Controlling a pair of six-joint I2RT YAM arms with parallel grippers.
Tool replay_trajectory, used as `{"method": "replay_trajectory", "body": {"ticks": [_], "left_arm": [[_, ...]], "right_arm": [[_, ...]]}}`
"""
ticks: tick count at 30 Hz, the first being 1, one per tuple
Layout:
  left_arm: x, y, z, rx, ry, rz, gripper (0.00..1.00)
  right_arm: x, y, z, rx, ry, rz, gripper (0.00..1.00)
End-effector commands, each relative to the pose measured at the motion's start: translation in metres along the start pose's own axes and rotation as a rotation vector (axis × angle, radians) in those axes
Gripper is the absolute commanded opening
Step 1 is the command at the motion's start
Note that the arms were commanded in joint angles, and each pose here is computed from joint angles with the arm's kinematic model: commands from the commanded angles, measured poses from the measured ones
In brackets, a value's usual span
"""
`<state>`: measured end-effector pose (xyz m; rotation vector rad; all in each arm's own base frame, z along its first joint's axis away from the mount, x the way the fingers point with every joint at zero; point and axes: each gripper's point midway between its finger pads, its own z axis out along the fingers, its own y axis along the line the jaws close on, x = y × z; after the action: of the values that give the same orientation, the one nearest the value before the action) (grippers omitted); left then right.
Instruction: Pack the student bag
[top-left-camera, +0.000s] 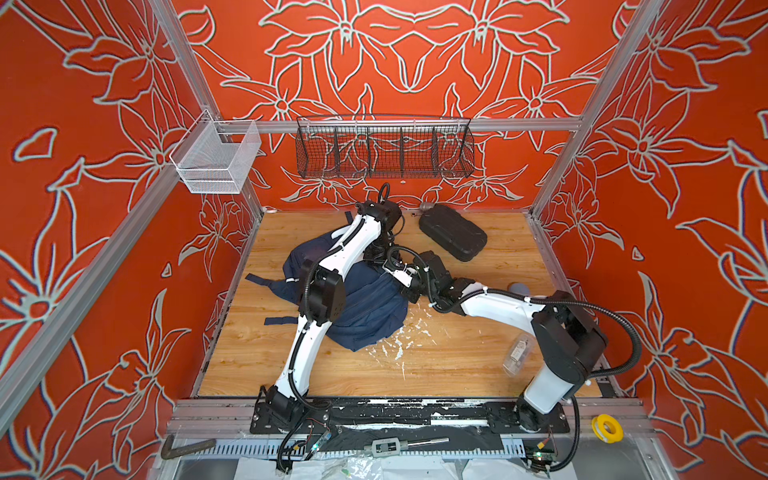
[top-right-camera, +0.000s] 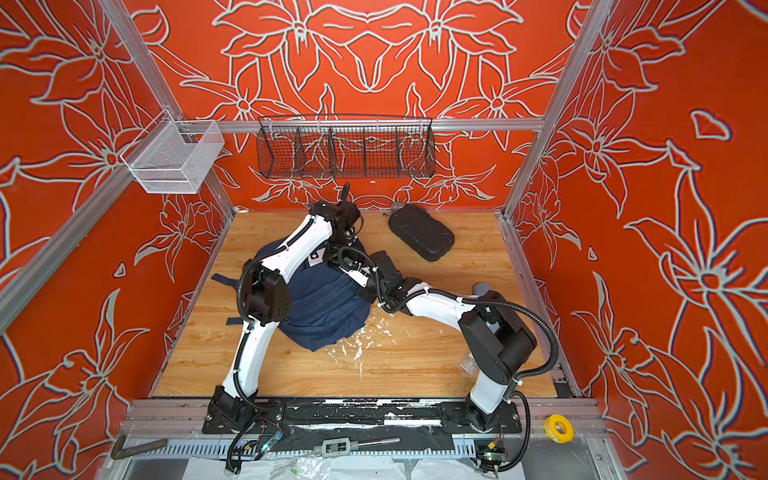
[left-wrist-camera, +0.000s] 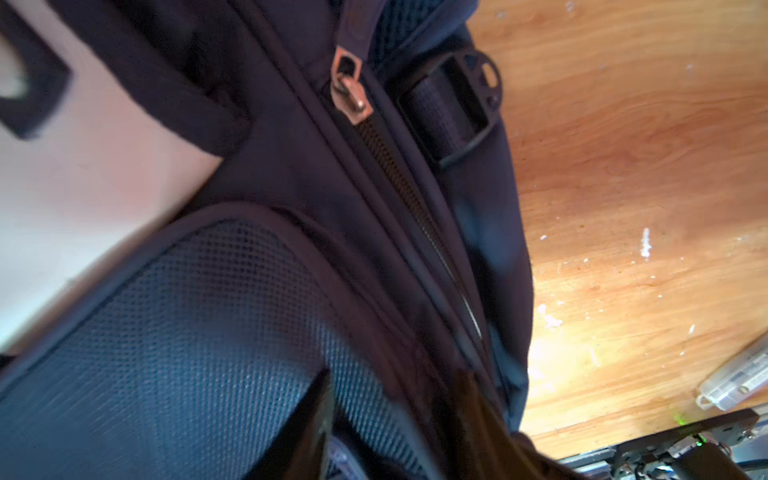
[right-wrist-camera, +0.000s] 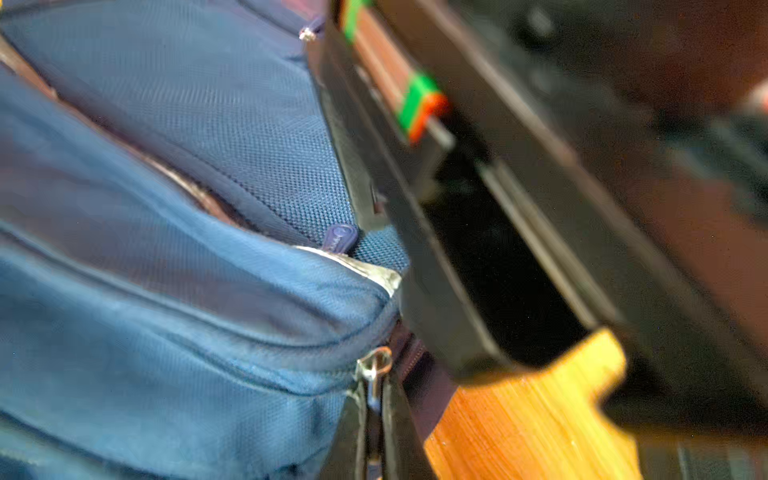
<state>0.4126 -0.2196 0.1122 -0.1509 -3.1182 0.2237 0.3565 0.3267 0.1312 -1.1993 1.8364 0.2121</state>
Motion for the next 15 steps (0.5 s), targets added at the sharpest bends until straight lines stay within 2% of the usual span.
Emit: {"method": "replay_trajectory", "body": {"ticks": [1, 2, 3, 6, 9, 13, 15], "left_arm": [[0.017, 0.019, 0.022, -0.091, 0.125, -0.037, 0.20], [0.015, 0.015, 0.023, -0.067, 0.125, -0.046, 0.03], [0.012, 0.011, 0.023, -0.041, 0.125, -0.061, 0.00], [-0.001, -0.014, 0.018, 0.128, 0.105, -0.125, 0.00], [-0.025, -0.031, -0.006, 0.276, 0.011, -0.202, 0.00], [-0.061, -0.040, -0.063, 0.483, -0.150, -0.319, 0.00], [-0.074, -0.037, -0.089, 0.542, -0.229, -0.363, 0.00]], "right_arm": [[-0.018, -0.009, -0.006, 0.054, -0.048, -0.071, 0.00], [-0.018, -0.007, -0.006, 0.048, -0.046, -0.070, 0.00], [-0.018, -0.006, -0.006, 0.045, -0.046, -0.065, 0.00], [-0.019, 0.000, -0.009, 0.034, -0.038, -0.065, 0.00], [-0.020, 0.010, -0.014, 0.017, -0.010, -0.077, 0.00], [-0.015, 0.032, -0.018, -0.001, 0.038, -0.058, 0.00], [-0.013, 0.044, -0.018, -0.014, 0.044, -0.049, 0.00]]}}
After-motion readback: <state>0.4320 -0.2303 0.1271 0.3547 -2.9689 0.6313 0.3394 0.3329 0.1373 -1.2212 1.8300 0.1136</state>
